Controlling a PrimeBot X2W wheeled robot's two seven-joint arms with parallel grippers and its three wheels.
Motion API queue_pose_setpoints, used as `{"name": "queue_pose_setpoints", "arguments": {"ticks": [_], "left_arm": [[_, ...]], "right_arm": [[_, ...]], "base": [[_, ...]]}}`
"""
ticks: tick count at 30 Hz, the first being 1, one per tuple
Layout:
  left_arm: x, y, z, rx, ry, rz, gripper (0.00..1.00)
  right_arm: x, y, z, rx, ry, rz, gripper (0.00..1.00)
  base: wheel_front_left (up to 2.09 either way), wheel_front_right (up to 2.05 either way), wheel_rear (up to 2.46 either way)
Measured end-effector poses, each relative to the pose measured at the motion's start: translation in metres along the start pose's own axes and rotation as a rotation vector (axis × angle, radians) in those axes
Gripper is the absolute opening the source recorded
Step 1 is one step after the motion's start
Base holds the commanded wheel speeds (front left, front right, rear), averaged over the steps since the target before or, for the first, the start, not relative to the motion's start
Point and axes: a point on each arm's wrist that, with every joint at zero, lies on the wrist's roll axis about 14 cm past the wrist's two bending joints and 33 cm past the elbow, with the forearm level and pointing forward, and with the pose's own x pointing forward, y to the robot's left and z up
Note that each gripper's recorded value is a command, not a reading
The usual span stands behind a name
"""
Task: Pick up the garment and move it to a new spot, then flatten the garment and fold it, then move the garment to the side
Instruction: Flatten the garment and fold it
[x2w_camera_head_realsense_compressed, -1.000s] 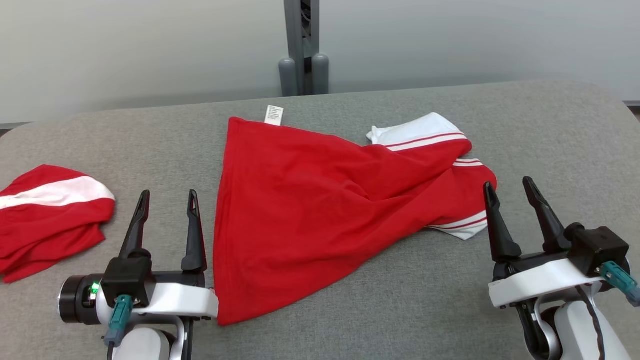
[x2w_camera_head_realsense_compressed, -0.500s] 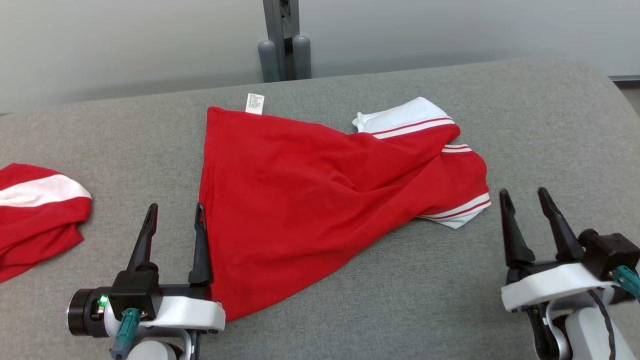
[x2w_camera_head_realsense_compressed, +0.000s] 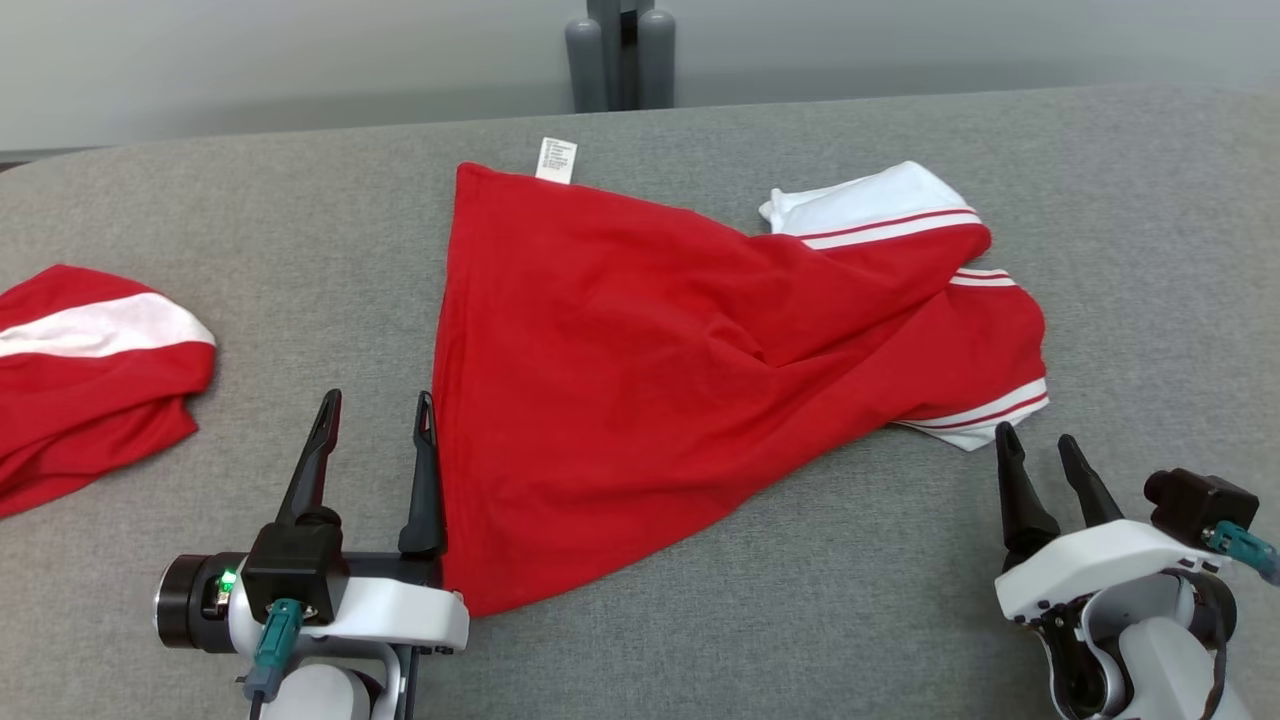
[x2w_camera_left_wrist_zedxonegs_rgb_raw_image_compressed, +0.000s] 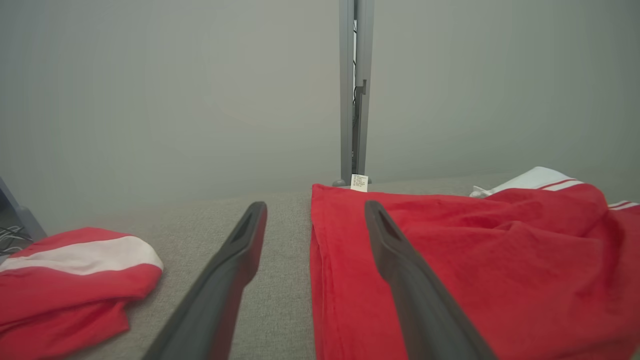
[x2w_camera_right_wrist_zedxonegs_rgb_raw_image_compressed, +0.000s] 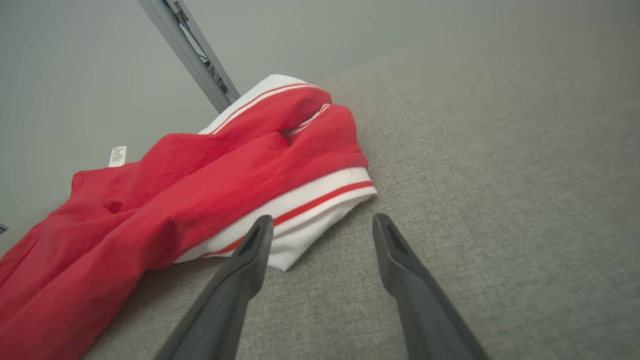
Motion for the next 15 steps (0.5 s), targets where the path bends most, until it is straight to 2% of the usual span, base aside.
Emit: {"name": "queue_pose_setpoints", "arguments": {"ticks": [6, 9, 10, 11, 12, 13, 15], "left_arm": [[-0.001, 0.007, -0.003, 0.006, 0.011, 0.021, 1.00], [-0.001, 0.010, -0.005, 0.007, 0.015, 0.029, 1.00], [-0.001, 0.010, -0.004, 0.006, 0.013, 0.032, 1.00], [0.000, 0.011, -0.004, 0.004, 0.012, 0.035, 1.00], [0.000, 0.012, -0.003, 0.003, 0.011, 0.037, 1.00], [0.000, 0.012, -0.004, 0.004, 0.012, 0.040, 1.00], [0.000, 0.013, -0.005, 0.004, 0.015, 0.044, 1.00]], "right_arm": [[0.015, 0.007, -0.018, 0.093, 0.086, -0.001, 1.00], [0.020, 0.009, -0.025, 0.099, 0.125, 0.005, 1.00], [0.022, 0.010, -0.025, 0.097, 0.127, 0.009, 0.96], [0.024, 0.011, -0.026, 0.095, 0.132, 0.012, 0.46], [0.026, 0.013, -0.025, 0.089, 0.129, 0.021, 0.13], [0.028, 0.015, -0.022, 0.089, 0.115, 0.027, 0.00], [0.033, 0.018, -0.012, 0.099, 0.074, 0.036, 0.00]], "base": [[0.00, 0.00, 0.00], [0.00, 0.00, 0.00], [0.00, 0.00, 0.00], [0.00, 0.00, 0.00], [0.00, 0.00, 0.00], [0.00, 0.00, 0.00], [0.00, 0.00, 0.00]]}}
